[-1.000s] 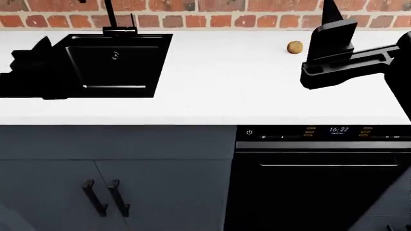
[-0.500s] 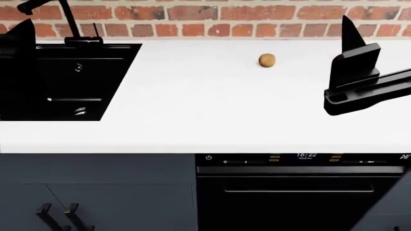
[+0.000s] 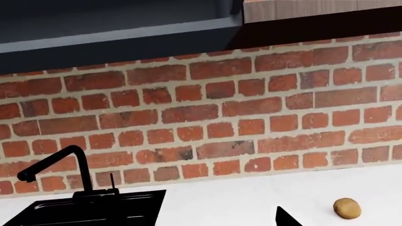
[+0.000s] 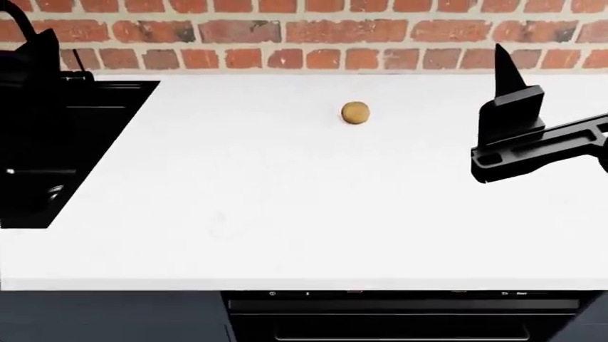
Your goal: Pick the kiwi from the counter and place it in the cabinet.
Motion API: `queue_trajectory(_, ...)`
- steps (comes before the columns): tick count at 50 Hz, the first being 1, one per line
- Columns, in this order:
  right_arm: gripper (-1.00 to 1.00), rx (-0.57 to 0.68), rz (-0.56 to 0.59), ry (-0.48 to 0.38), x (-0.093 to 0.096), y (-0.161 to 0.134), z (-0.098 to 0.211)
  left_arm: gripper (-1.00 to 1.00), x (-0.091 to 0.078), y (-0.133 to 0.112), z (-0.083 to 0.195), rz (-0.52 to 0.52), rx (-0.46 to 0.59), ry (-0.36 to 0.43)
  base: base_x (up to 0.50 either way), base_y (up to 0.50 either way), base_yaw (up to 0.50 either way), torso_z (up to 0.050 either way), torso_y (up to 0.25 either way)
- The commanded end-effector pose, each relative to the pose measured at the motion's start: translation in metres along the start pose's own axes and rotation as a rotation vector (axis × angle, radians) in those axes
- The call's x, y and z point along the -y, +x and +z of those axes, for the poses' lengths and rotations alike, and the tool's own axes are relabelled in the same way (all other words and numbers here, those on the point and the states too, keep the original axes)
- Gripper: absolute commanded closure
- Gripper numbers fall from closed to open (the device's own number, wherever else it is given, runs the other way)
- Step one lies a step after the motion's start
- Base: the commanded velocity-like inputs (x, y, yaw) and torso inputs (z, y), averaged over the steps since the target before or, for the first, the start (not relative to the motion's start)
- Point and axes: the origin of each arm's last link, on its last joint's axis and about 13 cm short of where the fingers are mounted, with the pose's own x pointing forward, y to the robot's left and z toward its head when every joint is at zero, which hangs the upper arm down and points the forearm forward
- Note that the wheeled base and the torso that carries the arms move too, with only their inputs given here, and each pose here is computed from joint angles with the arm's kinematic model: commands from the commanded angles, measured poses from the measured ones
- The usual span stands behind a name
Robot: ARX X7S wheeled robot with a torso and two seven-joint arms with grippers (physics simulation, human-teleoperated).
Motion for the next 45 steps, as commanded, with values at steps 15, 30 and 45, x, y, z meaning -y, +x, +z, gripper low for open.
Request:
queue_trajectory(15,-1.00,-0.005,0.004,-0.005,-0.003,0.001,-0.003,-1.00,0.001,0.001,-0.001,-0.004,0.003,-0.010,0.50,-0.04,0.00,0.000,0.002)
queue_trajectory(30,-1.00,-0.152,0.119,0.015,-0.020,0.020,-0.025,-1.00,0.003,0.004,-0.006,-0.014,-0.005,-0.014,0.21,-0.09,0.00,0.000,0.001)
queue_trajectory(45,-1.00,-0.559,0.429,0.051,-0.076,0.094,-0.106,-1.00,0.005,0.010,-0.009,-0.026,-0.018,-0.020,0.00,0.00,0.00,0.000,0.000)
